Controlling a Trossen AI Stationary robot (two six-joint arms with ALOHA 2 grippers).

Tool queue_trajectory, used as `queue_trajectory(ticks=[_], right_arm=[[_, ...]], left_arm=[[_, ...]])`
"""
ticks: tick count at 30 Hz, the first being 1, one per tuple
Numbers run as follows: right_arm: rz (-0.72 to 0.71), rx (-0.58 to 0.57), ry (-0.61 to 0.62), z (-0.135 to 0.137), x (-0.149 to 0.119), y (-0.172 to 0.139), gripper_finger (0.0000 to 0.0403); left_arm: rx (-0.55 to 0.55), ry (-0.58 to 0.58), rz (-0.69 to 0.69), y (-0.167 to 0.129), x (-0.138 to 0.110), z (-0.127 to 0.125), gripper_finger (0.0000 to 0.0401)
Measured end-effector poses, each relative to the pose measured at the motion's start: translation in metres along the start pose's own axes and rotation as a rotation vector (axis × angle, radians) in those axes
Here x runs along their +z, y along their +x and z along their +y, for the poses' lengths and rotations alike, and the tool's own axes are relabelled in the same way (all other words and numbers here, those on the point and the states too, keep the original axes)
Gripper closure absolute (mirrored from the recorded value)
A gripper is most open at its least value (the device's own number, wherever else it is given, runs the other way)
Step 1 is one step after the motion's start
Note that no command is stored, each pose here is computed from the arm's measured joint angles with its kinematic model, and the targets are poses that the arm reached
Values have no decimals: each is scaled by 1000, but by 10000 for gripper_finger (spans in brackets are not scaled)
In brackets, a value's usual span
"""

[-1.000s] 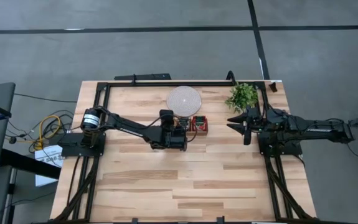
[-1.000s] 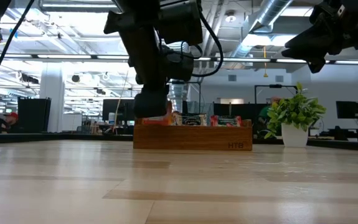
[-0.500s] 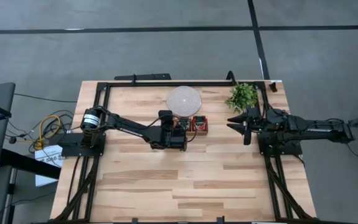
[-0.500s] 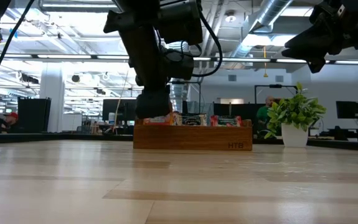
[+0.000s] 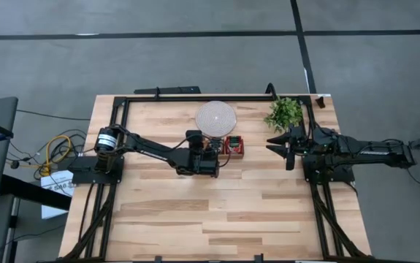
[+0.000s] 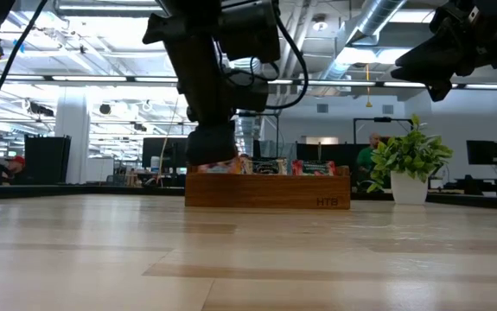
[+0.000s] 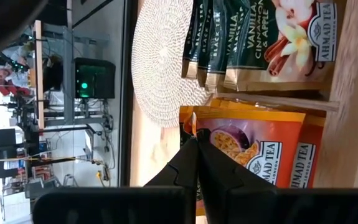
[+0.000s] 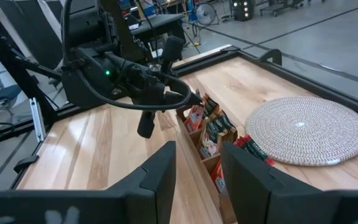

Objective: Pick & Place Tea
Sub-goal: Put the orange tea bag into the left slot of the wooden organizer, then return to Home Position

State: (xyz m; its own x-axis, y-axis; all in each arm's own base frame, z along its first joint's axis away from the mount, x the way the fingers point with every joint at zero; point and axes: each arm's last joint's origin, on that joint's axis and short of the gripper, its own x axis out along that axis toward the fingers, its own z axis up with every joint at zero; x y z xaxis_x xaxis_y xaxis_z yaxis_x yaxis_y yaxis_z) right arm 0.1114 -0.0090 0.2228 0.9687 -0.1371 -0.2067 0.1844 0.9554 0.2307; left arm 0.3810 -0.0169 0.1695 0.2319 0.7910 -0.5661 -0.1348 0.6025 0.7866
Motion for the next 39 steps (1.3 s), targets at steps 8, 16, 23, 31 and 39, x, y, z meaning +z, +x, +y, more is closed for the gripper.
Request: queue_trajectory(ticks=[8, 16, 23, 31, 39], right_arm=[[0, 0, 0, 0, 0, 0, 285], [0, 0, 0, 0, 0, 0, 285], [0, 0, 0, 0, 0, 0, 285], [0, 0, 0, 0, 0, 0, 285], [1, -1, 0, 0, 0, 0, 285]], left_arm=[[0, 14, 10, 0, -1, 0, 401], [0, 15, 8, 0, -1, 0, 401], [-21, 14, 7, 0, -1, 0, 382], [-75, 17, 10, 0, -1, -2, 316], [-54, 22, 41, -19, 14, 25, 278]])
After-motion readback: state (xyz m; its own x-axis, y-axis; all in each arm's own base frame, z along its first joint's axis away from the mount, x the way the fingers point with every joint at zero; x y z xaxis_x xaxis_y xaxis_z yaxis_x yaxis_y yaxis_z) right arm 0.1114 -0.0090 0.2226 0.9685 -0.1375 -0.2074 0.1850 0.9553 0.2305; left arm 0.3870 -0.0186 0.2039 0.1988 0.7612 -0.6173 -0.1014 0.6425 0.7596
